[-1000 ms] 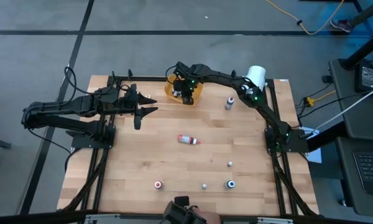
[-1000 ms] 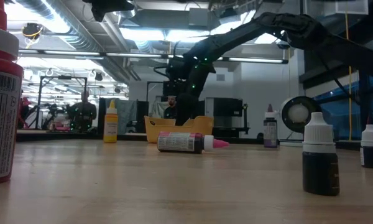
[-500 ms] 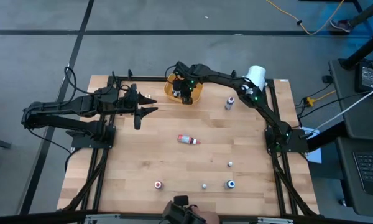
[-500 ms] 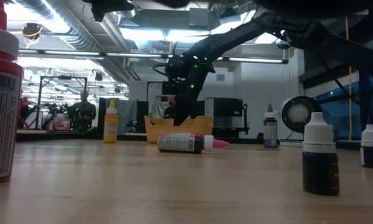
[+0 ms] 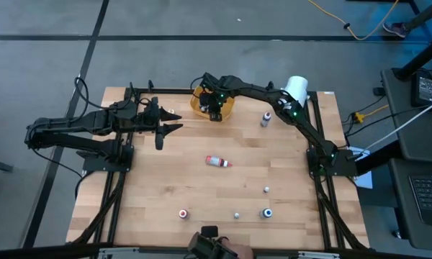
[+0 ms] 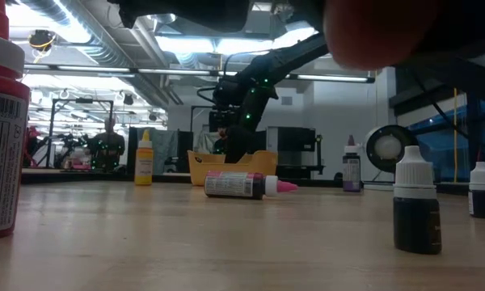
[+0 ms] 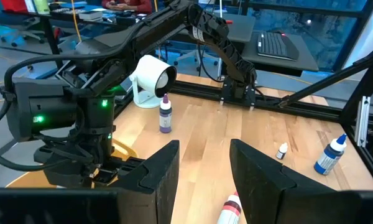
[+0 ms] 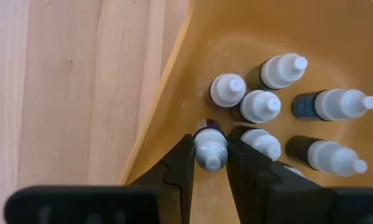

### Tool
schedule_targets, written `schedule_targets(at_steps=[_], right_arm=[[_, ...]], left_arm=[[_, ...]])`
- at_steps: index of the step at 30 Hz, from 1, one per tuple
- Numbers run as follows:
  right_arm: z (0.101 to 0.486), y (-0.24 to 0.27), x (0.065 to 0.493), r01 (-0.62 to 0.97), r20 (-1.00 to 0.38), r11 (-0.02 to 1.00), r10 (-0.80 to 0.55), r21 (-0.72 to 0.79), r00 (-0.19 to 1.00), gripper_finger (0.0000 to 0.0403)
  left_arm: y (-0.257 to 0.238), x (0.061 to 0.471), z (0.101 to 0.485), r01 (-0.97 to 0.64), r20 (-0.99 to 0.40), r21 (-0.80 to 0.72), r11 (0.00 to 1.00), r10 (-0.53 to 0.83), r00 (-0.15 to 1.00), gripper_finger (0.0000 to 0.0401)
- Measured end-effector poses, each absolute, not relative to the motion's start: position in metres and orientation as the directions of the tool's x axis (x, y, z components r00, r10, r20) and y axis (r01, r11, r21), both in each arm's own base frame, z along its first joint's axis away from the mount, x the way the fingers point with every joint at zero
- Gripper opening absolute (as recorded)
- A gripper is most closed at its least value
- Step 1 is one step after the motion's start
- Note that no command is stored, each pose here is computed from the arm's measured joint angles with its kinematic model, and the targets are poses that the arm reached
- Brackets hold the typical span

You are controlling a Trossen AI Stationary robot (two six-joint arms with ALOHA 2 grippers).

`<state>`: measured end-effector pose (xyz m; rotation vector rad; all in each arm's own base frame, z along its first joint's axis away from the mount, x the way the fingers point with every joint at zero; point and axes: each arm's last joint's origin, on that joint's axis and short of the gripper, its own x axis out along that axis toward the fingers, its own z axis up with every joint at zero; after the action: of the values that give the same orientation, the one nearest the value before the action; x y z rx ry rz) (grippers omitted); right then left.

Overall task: Pick & Place food coloring
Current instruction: Put the small violet food coloring bottle into the bin, then put the top small black food coloring bottle into the bin

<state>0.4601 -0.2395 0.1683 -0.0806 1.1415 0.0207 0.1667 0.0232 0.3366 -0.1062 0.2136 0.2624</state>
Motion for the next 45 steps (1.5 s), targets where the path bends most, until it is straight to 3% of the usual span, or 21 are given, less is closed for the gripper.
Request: schedule_targets(at_steps=[21,37,45], right_arm=[[0.172,-0.237,0.46,-0.063,-0.914,0.997,-0.017,-0.046,0.406,0.0127],[0.233,-0.229,0.43,0.069,-0.953,0.995,0.049,0.073,0.3,0.0123],[0.269,-0.213,0.406,0.056,-0.951,0.983,0.154,0.175,0.267,0.0101]], left_arm=[[0.023,0.167,0.337,-0.268,-0.223,-0.076,0.96,0.246,0.943,0.0139],[0.023,0.167,0.337,-0.268,-0.223,-0.076,0.96,0.246,0.943,0.0139],[0.023,0.167,0.337,-0.268,-0.223,-0.076,0.96,0.246,0.943,0.0139]])
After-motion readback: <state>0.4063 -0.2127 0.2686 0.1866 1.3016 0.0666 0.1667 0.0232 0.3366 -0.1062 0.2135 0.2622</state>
